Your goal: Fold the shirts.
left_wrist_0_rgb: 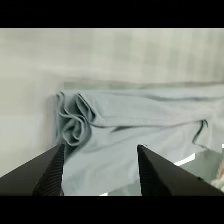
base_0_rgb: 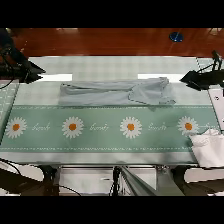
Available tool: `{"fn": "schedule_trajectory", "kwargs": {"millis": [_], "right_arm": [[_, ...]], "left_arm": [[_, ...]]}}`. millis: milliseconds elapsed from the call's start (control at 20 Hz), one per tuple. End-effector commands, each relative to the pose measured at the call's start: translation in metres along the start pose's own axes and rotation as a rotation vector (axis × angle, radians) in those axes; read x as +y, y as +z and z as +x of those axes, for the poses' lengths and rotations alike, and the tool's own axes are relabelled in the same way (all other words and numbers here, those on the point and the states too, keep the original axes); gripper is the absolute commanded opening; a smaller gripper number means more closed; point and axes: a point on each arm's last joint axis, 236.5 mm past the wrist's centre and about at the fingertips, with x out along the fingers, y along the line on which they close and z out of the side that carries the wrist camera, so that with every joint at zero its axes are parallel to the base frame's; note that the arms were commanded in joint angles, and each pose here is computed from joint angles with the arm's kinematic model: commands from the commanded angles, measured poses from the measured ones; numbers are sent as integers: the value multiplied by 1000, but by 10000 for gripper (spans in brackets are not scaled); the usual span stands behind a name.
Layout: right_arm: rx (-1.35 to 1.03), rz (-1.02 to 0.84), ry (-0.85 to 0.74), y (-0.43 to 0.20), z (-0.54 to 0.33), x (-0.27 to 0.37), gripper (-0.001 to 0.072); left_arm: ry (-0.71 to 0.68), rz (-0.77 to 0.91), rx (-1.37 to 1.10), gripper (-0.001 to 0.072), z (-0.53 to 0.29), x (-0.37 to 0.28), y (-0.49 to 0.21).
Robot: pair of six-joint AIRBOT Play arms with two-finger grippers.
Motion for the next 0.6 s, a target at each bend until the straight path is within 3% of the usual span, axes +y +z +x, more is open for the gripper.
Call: {"fn": "schedule_trajectory", "kwargs": {"millis": [0,150,550], "right_arm": [[169,107,147,-35,12,-2,603],[188,160,248,-37,33,6,602],[223,189,319,-48,99,44,591]], "left_arm": [[-22,25,51,522,-1,-16,-12],[-31,50,78,498,11,-28,-17],[-42,71,111,498,24,-43,-23]]}}
